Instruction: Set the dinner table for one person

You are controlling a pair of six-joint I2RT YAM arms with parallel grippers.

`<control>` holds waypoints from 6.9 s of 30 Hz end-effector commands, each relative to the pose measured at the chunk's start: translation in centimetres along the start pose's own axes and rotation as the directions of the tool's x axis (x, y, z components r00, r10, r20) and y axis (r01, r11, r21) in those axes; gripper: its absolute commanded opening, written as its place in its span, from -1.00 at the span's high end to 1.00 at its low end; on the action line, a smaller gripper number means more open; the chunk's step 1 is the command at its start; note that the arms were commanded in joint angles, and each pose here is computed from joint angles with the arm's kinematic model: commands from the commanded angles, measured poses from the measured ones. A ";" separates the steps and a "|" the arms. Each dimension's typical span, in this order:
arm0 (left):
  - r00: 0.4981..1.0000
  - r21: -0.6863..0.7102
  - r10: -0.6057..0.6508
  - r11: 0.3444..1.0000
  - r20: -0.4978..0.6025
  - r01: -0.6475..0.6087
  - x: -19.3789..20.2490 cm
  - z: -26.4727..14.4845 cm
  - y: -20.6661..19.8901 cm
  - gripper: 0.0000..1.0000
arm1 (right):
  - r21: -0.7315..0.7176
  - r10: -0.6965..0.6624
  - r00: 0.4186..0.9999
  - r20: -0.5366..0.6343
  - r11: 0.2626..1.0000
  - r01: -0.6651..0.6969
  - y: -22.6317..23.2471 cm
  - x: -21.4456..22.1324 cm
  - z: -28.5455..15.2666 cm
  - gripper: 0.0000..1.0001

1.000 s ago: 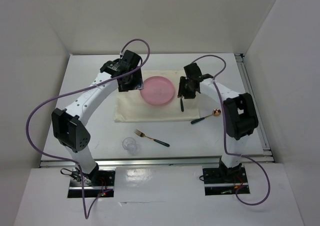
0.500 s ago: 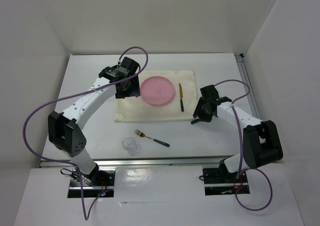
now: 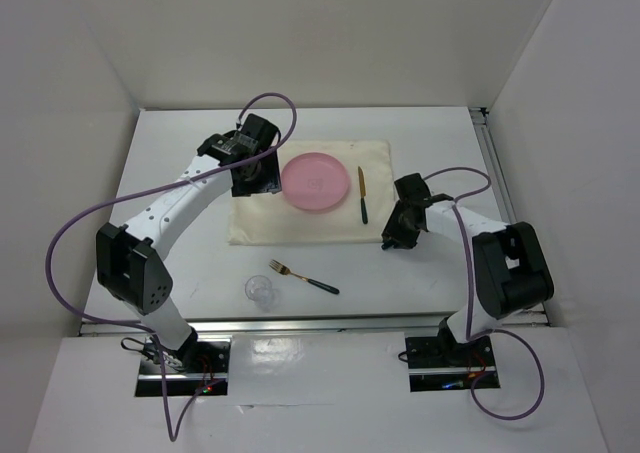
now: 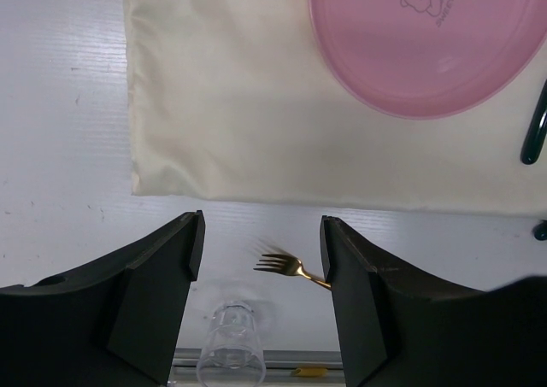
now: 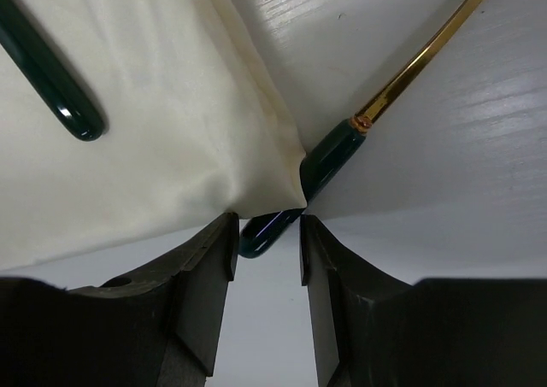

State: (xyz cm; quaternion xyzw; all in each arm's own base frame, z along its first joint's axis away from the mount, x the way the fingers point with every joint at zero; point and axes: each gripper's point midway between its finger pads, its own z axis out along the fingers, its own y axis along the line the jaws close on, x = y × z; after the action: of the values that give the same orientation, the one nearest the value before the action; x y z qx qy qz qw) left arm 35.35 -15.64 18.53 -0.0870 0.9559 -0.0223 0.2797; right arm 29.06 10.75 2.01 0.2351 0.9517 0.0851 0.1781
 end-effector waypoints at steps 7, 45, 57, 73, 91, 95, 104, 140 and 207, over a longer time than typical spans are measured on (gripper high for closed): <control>0.999 0.015 -0.020 1.000 0.026 0.020 -0.7 -0.7 0.0 -0.47 | 0.044 0.002 0.998 0.062 0.999 -0.005 -1.6 -0.2 -1.1 0.12; 0.999 -0.088 -0.033 0.995 0.038 0.037 -0.1 -1.6 2.5 -0.59 | 0.000 -0.419 0.903 0.094 0.907 0.421 9.2 -7.2 1.0 1.00; 0.999 -0.086 -0.022 0.996 0.025 0.024 0.1 -1.4 2.4 -0.59 | 0.023 -0.393 0.914 0.104 0.919 0.393 8.4 -7.0 -0.2 0.10; 0.957 -0.008 -0.218 0.975 0.194 0.223 -6.2 -6.5 7.3 -0.90 | -0.527 -0.575 0.764 0.293 0.570 0.631 23.0 8.1 -13.2 -0.61; 0.930 0.019 -0.304 0.952 0.208 0.307 -7.6 -7.2 12.8 -1.00 | -0.536 -0.856 0.435 0.279 0.237 0.810 26.6 24.7 -8.7 -0.17; 0.933 0.022 -0.303 0.952 0.196 0.305 -7.3 -7.0 12.7 -1.00 | -0.521 -0.853 0.437 0.284 0.245 0.817 26.7 24.4 -8.5 0.27; 0.937 0.022 -0.289 0.957 0.195 0.291 -7.1 -6.6 13.0 -1.00 | -0.353 -0.794 0.487 0.364 0.366 0.861 27.7 16.8 -11.5 1.00; 0.913 0.218 -0.028 0.968 -0.408 0.127 16.7 1.6 -10.0 -0.85 | 0.141 -0.285 0.890 0.355 0.958 0.250 14.1 -25.9 5.4 0.77; 0.984 -0.185 0.103 0.974 -0.145 -0.130 0.6 5.9 1.0 1.00 | -0.153 -0.141 0.873 0.466 0.959 0.237 9.5 -19.3 -12.9 -0.99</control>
State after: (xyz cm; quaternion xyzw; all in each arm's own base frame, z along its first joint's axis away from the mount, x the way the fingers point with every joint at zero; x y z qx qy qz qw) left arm 34.38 -16.99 14.20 -0.1563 0.9663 0.0376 0.2009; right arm 45.45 8.30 19.72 0.1243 0.9073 0.0653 0.3962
